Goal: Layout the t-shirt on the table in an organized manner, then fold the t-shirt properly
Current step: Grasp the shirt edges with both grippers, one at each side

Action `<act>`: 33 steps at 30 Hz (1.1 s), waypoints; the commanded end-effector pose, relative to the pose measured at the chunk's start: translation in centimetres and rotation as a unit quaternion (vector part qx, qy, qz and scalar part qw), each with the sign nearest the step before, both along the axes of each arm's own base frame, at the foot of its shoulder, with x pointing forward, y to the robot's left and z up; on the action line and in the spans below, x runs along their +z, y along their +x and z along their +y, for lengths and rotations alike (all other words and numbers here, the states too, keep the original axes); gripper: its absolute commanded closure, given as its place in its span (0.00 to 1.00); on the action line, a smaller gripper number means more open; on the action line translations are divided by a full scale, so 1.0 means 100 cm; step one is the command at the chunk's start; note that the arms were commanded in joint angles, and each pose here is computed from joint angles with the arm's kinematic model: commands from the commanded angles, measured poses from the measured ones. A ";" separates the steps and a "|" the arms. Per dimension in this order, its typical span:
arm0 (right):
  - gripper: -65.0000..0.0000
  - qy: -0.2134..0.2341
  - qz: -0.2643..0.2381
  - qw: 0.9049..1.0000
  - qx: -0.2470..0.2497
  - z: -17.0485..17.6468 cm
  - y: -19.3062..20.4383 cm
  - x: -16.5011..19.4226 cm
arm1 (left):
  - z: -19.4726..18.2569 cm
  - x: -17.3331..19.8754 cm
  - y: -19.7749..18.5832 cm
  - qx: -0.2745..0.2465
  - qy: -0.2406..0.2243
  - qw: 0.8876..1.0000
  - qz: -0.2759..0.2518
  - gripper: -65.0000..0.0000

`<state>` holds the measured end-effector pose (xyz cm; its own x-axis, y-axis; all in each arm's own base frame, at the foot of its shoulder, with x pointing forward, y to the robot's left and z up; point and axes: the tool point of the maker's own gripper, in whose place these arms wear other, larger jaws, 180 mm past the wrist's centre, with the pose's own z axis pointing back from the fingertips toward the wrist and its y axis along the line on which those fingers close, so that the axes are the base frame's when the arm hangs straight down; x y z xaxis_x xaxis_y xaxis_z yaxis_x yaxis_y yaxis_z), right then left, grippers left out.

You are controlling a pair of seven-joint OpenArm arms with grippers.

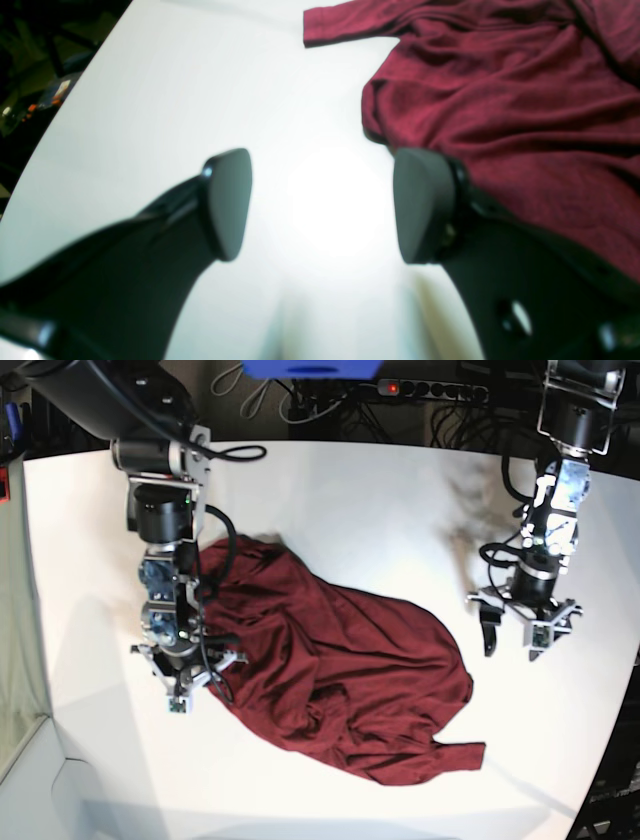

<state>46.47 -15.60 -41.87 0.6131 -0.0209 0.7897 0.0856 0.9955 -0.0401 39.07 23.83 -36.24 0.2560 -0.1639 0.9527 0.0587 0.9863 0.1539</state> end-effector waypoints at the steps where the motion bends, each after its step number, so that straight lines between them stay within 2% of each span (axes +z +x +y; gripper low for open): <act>1: 0.60 0.002 -0.033 0.999 0.001 0.003 0.018 0.023 | 0.007 0.022 0.011 0.003 0.008 0.999 -0.034 0.34; 4: 0.60 0.003 -0.044 0.999 0.001 0.005 0.026 0.035 | 0.007 0.024 0.012 0.004 0.008 0.999 -0.037 0.34; 8: 0.61 0.000 -0.068 0.998 -0.001 0.003 0.033 0.052 | 0.036 0.040 0.015 0.050 -0.004 0.997 -0.060 0.34; 12: 0.61 0.007 -0.073 0.997 0.003 0.012 0.036 0.056 | 0.044 0.060 0.029 0.078 -0.027 0.992 -0.092 0.34; 20: 0.61 0.008 -0.064 0.998 0.024 0.031 0.031 0.048 | 0.042 0.081 0.046 0.077 -0.033 0.990 -0.115 0.34; 24: 0.61 0.011 -0.041 0.999 0.027 0.035 0.024 0.030 | 0.037 0.077 0.053 0.083 -0.045 0.991 -0.091 0.34; 33: 0.61 0.007 -0.061 0.998 0.027 0.031 0.023 0.023 | 0.038 0.061 0.057 0.092 -0.053 0.992 -0.065 0.34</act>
